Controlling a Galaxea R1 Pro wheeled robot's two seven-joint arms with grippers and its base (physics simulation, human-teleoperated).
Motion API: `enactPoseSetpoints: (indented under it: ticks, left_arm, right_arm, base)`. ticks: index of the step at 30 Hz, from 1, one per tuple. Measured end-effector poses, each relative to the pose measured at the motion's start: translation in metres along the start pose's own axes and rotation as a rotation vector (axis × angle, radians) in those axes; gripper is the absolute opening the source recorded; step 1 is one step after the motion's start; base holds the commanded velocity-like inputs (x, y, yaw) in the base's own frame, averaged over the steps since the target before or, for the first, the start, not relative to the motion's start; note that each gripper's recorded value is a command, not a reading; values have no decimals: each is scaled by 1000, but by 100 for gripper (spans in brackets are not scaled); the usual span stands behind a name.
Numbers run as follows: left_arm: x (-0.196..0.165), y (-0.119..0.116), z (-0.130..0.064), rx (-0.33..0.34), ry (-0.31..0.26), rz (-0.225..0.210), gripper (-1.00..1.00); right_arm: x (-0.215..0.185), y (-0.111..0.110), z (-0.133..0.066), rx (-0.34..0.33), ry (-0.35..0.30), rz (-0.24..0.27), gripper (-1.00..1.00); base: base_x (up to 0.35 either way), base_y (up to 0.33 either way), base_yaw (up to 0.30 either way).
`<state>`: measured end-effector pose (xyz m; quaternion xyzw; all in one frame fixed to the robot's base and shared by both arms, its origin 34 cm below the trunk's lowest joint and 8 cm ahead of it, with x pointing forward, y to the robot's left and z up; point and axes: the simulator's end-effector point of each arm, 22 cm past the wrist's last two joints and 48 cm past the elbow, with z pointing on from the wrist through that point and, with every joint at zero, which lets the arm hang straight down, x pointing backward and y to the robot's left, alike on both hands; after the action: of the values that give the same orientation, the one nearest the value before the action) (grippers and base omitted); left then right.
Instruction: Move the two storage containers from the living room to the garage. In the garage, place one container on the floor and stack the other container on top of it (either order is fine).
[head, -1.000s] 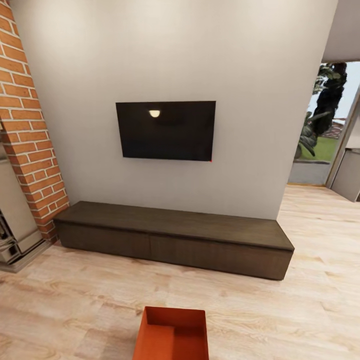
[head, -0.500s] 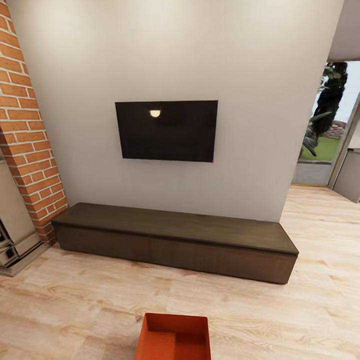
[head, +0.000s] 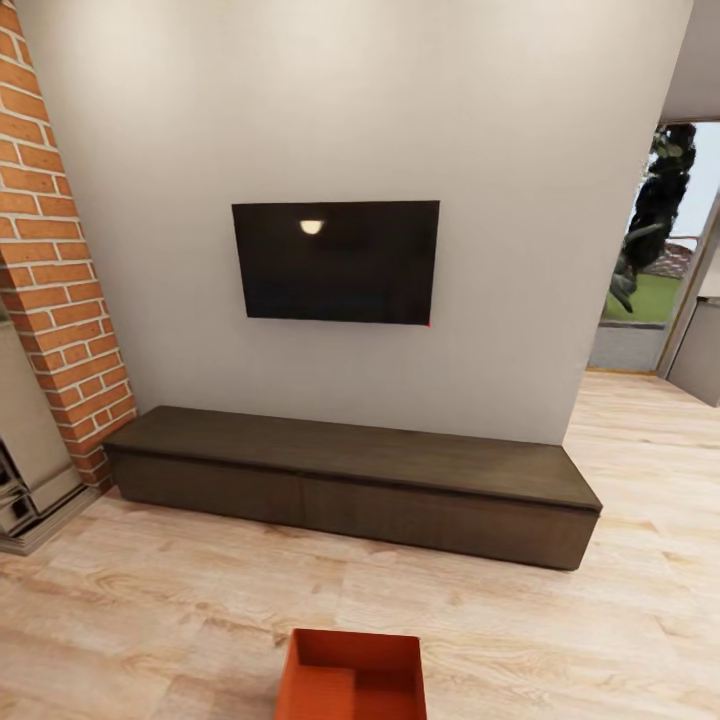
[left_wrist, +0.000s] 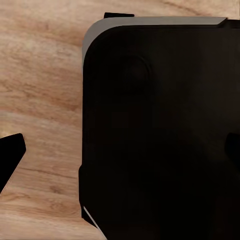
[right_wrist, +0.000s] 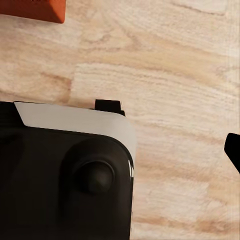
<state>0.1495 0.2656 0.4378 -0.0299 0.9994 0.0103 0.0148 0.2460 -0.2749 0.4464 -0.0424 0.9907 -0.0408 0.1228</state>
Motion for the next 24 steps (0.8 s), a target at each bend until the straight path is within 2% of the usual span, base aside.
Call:
enactPoseSetpoints:
  ticks: [7, 19, 24]
  left_arm:
    - [0, 0, 0, 0, 0, 0, 100]
    - [-2, -1, 0, 1, -11, -1, 100]
    - [-3, -1, 0, 1, -12, -1, 100]
  right_arm:
    - [0, 0, 0, 1, 0, 0, 100]
    - [0, 0, 0, 0, 0, 0, 100]
    - [0, 1, 0, 0, 0, 0, 100]
  base:
    - [0, 183, 0]
    - [0, 10, -2]
    - [0, 0, -140]
